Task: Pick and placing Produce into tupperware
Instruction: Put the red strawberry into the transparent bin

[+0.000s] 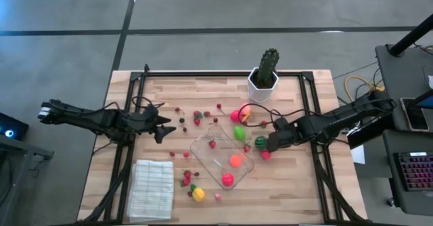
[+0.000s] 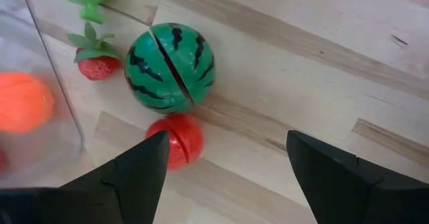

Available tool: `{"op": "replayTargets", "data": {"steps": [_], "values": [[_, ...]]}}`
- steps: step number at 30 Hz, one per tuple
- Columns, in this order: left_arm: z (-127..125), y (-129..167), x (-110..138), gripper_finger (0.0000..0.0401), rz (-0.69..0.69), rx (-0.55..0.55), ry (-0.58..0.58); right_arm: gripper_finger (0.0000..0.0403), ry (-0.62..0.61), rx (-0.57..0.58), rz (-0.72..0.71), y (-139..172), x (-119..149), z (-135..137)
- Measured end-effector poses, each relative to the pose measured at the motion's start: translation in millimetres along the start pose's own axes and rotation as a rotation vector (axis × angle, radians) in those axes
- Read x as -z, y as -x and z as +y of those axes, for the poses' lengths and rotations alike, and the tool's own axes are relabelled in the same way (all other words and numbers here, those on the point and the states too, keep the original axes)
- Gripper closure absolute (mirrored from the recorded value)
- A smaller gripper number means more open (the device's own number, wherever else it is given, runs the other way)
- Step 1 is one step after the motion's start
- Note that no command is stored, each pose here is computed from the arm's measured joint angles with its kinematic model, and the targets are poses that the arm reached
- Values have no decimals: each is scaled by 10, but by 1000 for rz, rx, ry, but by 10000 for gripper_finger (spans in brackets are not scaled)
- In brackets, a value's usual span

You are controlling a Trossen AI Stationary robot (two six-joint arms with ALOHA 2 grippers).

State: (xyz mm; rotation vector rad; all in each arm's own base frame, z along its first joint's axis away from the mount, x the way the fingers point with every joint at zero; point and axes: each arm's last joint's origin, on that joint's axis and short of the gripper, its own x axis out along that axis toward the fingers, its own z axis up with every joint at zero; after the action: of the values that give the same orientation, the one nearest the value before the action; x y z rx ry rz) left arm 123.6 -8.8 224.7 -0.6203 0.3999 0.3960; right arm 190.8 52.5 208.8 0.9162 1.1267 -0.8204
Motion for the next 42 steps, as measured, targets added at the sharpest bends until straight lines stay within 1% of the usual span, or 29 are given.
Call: {"op": "replayTargets", "data": {"steps": [4, 11, 16, 19, 23, 25, 27, 31, 34, 37, 40, 42], "values": [[-4, -11, 2, 128, -2, 2, 1, 110, 31, 7, 25, -85, 18, 14], [8, -67, 45, 128, 27, -25, -14, 110, 113, 0, 51, -260, 35, 144], [-1, -105, 57, 128, 45, -43, -23, 110, 167, 32, 134, -455, 76, 221], [-8, -122, 60, 128, 51, -49, -27, 110, 194, 12, 180, -556, 96, 292], [-20, -143, 66, 128, 63, -40, -13, 110, 202, 6, 194, -608, 98, 369], [-34, -151, 65, 128, 72, -22, 31, 110, 202, 1, 193, -595, 93, 396], [-49, -157, 57, 128, 74, -9, 51, 110, 181, -1, 194, -565, 87, 408], [-75, -160, 35, 128, 53, 17, 69, 110, 73, 99, 219, -429, 98, 312], [-80, -162, 31, 128, 48, 24, 70, 110, 9, 168, 317, -323, 153, 213], [-81, -166, 32, 128, 47, 23, 66, 110, 41, 135, 425, -235, 276, 205], [-81, -169, 33, 128, 48, 22, 65, 110, 85, 94, 484, -169, 450, 226], [-78, -179, 42, 128, 53, 16, 62, 110, 101, 104, 504, -140, 579, 218]]}}
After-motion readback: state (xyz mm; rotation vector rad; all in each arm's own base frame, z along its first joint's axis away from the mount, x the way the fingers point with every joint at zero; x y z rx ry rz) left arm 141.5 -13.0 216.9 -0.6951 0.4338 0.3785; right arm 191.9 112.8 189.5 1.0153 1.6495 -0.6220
